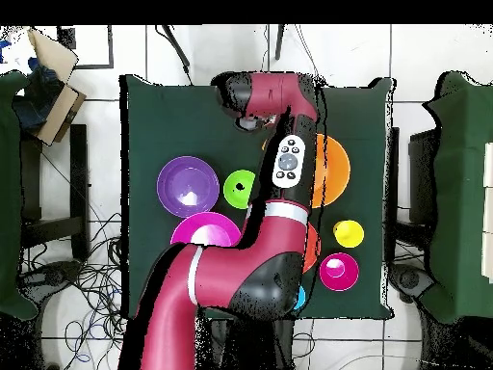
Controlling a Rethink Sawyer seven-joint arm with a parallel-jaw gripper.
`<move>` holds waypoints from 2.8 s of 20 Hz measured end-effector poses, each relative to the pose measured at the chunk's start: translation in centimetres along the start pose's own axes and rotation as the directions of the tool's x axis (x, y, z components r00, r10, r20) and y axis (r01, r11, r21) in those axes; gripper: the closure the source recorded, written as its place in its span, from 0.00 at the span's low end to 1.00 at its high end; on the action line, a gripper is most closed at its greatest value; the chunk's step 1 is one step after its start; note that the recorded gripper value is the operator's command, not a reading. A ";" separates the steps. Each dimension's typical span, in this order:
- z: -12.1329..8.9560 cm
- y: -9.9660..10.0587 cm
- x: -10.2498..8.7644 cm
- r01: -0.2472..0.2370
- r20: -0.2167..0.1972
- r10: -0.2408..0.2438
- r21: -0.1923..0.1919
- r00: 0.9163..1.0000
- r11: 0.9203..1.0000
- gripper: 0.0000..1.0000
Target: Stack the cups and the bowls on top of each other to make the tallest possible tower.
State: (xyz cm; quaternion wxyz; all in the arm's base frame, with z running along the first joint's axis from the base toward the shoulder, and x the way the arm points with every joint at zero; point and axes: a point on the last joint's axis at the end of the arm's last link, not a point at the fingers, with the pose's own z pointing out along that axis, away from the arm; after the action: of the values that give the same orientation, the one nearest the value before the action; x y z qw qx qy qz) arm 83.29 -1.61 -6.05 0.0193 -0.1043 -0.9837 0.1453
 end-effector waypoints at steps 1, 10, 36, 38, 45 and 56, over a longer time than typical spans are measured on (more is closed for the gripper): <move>-0.2 -0.1 0.0 -0.001 -0.006 0.001 0.001 1.000 1.000 0.00; -0.5 -0.1 0.1 -0.005 -0.021 0.005 -0.004 1.000 1.000 0.00; -3.0 -9.3 -2.8 -0.002 -0.008 0.002 -0.028 1.000 1.000 0.00; -2.5 -9.6 -2.7 -0.011 -0.017 0.010 -0.043 1.000 0.999 0.00; -0.9 -9.3 -1.7 -0.051 -0.067 0.043 -0.120 0.997 0.991 0.00; 0.6 -8.9 1.3 -0.145 -0.300 0.060 -0.269 0.952 0.952 0.00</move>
State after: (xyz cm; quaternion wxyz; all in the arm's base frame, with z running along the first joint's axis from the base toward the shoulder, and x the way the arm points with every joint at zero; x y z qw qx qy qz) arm 80.25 -9.83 -4.08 0.1392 -0.1775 -0.9741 -0.0153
